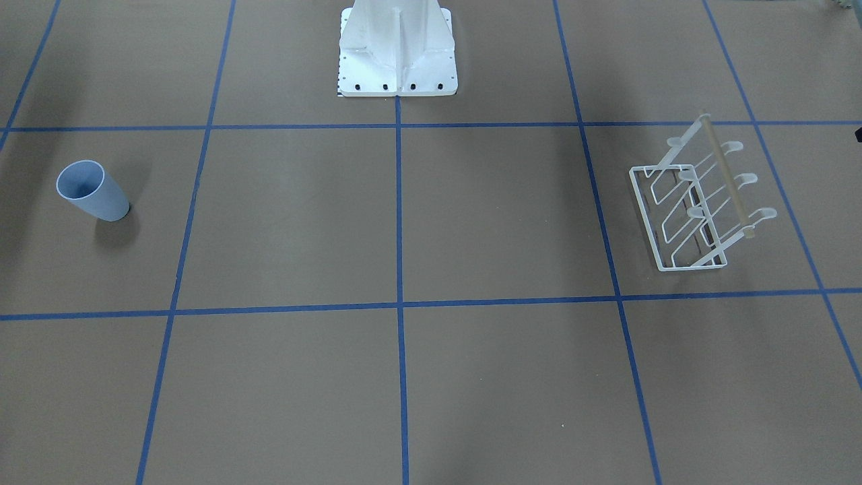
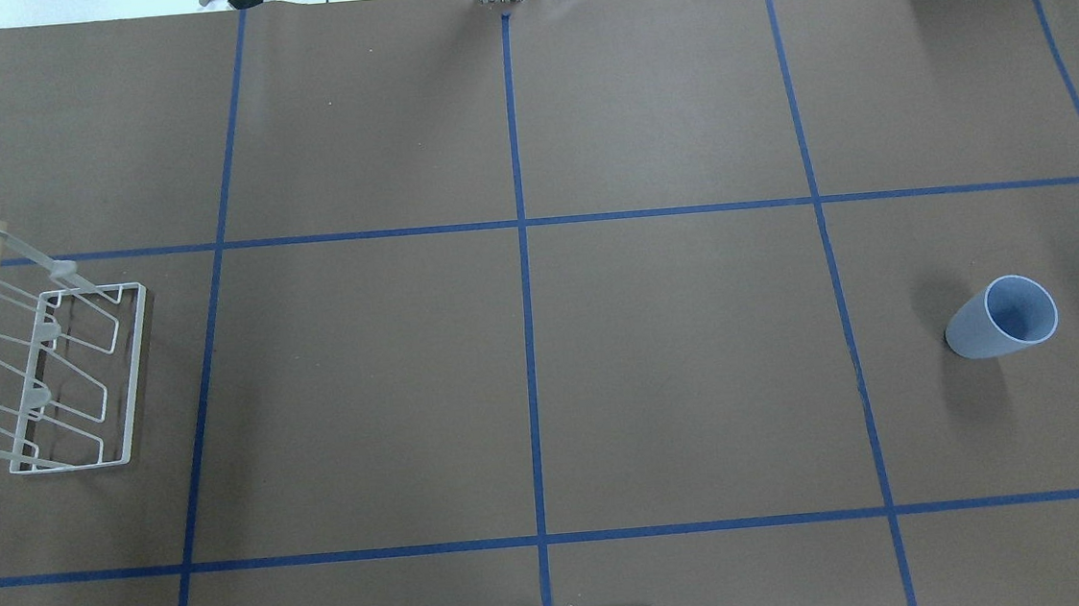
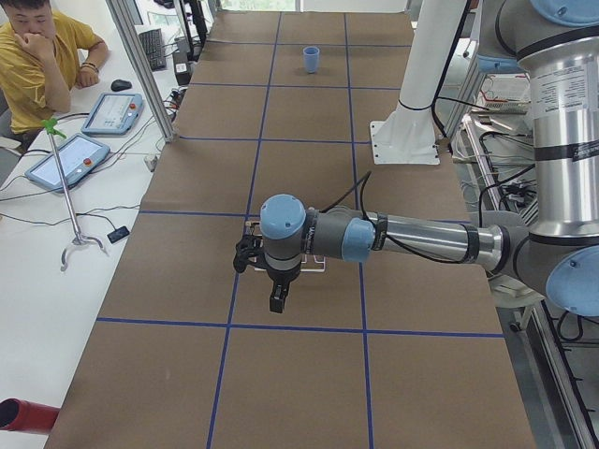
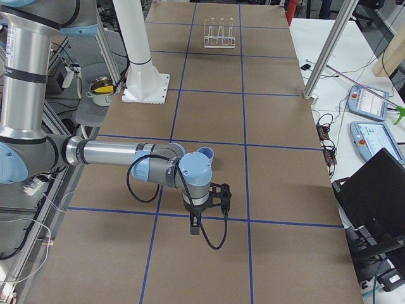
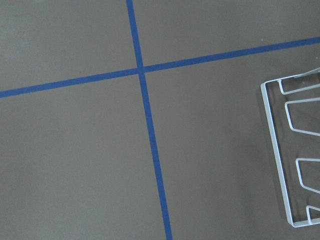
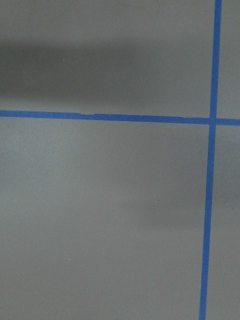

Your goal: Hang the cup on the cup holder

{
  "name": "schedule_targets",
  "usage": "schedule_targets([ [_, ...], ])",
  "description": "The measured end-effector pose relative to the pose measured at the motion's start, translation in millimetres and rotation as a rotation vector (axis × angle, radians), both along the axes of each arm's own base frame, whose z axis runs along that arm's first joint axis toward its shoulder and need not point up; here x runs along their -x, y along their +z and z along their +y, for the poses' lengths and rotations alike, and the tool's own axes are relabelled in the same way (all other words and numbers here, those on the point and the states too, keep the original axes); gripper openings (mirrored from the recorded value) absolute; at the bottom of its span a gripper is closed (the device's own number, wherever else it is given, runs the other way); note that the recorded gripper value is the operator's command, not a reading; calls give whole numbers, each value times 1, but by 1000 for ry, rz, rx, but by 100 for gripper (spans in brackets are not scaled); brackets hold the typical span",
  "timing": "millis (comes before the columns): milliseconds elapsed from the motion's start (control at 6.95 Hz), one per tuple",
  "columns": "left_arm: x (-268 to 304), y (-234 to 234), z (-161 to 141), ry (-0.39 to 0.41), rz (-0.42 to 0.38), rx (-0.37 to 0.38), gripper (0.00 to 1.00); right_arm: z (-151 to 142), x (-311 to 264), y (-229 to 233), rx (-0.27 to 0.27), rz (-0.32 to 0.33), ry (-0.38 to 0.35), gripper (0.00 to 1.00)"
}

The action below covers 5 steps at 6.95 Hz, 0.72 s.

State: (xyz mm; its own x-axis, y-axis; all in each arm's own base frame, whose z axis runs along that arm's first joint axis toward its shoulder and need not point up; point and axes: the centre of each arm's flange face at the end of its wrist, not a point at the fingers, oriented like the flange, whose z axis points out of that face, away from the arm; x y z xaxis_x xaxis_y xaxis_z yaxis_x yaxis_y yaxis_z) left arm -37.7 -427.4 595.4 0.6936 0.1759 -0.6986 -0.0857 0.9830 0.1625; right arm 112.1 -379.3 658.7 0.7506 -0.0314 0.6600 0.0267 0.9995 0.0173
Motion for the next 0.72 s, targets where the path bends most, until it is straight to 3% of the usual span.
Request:
schedule_targets([
  [719, 1, -24, 7, -3, 0, -44, 99, -4, 1, -9, -19, -7, 0, 100],
])
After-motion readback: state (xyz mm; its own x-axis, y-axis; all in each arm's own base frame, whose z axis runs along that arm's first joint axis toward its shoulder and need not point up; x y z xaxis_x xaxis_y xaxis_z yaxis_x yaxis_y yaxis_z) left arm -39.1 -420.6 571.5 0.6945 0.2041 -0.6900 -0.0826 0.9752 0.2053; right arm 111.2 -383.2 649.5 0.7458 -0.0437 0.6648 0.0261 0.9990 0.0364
